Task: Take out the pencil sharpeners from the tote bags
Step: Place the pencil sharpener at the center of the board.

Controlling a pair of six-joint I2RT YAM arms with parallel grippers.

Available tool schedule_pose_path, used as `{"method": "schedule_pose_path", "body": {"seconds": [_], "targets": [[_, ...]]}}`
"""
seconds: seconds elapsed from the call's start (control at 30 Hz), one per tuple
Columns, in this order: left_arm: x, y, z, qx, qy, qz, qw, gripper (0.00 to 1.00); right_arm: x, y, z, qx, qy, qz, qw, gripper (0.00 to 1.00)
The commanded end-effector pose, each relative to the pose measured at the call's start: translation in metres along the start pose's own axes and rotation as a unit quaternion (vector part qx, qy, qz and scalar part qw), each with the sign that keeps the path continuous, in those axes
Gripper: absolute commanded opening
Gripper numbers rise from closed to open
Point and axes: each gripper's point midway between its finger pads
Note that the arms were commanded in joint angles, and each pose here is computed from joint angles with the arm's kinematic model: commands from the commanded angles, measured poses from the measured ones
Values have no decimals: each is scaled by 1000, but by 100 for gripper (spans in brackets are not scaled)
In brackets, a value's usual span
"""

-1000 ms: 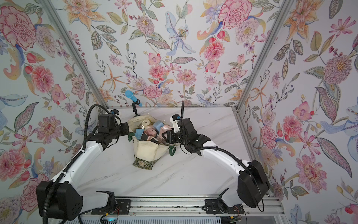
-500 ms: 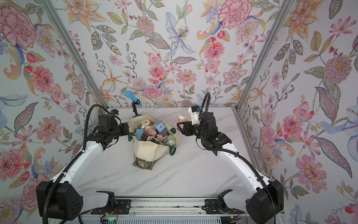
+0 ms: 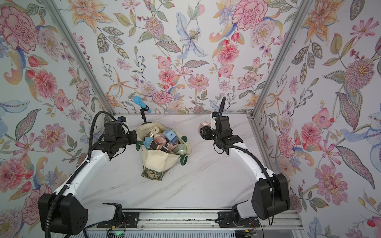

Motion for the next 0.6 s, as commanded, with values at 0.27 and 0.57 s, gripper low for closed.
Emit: {"method": "schedule_pose_path", "body": {"seconds": [0.27, 0.57], "targets": [[-12, -7, 3, 15, -10, -12, 1000, 0, 90, -27, 33, -29, -18, -40, 999, 30], [-12, -7, 3, 15, -10, -12, 1000, 0, 169, -53, 31, -37, -9, -91, 995, 29]]}}
Point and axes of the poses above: each gripper's point midway between its finger pads, its own x axis out along the fingers, its own y axis along the line the jaws close on, z = x × y, and after that the axes turned 4 degrees about -x, right-handed
